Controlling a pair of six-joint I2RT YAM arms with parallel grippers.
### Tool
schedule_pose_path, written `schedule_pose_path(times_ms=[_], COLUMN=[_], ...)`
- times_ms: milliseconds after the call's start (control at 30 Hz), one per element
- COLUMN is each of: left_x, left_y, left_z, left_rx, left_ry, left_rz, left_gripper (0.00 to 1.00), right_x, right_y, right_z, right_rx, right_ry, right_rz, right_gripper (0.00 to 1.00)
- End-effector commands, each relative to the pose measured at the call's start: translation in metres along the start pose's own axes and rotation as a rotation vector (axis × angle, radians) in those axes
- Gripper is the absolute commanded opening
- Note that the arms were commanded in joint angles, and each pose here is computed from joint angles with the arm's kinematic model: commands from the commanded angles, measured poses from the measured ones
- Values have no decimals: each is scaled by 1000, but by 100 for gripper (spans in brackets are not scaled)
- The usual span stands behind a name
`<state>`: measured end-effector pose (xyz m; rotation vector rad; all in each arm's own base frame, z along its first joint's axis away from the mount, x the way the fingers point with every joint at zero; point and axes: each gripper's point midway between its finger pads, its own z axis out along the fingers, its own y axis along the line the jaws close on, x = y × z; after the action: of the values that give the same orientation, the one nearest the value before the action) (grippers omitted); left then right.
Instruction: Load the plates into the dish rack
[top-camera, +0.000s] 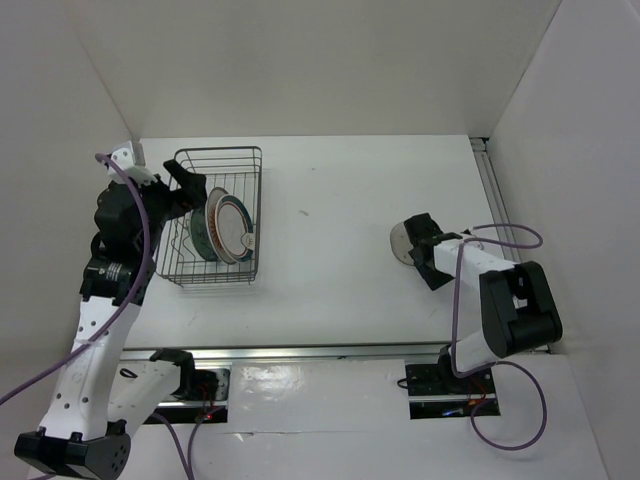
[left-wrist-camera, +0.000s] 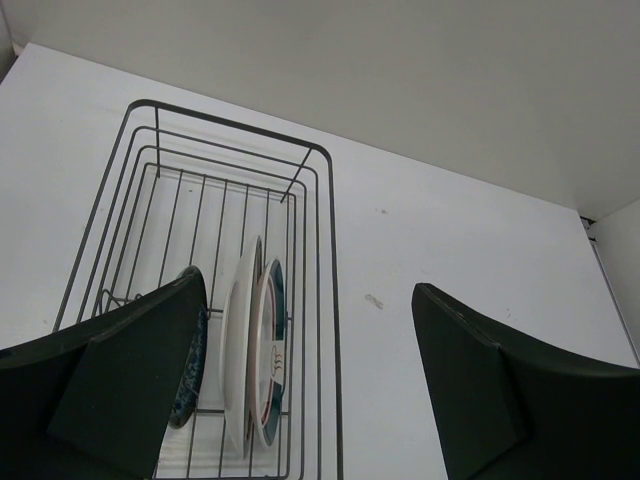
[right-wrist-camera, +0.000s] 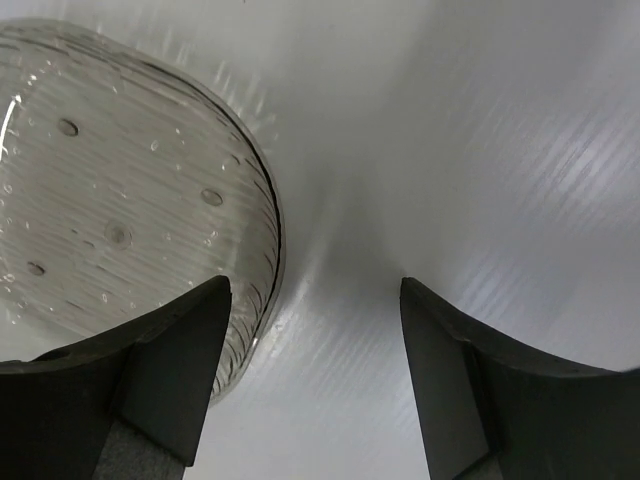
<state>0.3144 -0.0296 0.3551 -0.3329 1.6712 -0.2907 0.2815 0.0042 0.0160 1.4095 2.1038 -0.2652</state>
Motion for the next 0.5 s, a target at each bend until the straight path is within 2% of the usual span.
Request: schedule_pose_path(times_ms=[0,100,267,333,433,467], left_x=[-15,-14,-15,-16,-18,-18], left_y=[-4,-6,-4,-3,-4,-4], left_z=[-3,-3,-3,-3,-5,-5], left_rx=[18,26,18,9,13,13], left_ry=[-62,-58,-62,-65,-74,-74], left_rz=[-24,-23,-24,-24,-25,-25], left_gripper=[100,100,100,100,100,100], right_x=[-2,2,11,10,8,8], right_y=[6,5,0,-3,0,0], right_z=[10,18,27,30,31,31], right_rx=[-6,7,34,47,33,33], right_ry=[1,25,55,56,59,59], right_rz=[21,21,-7,-4,-7,-16], right_gripper=[75,72,58,56,38,28])
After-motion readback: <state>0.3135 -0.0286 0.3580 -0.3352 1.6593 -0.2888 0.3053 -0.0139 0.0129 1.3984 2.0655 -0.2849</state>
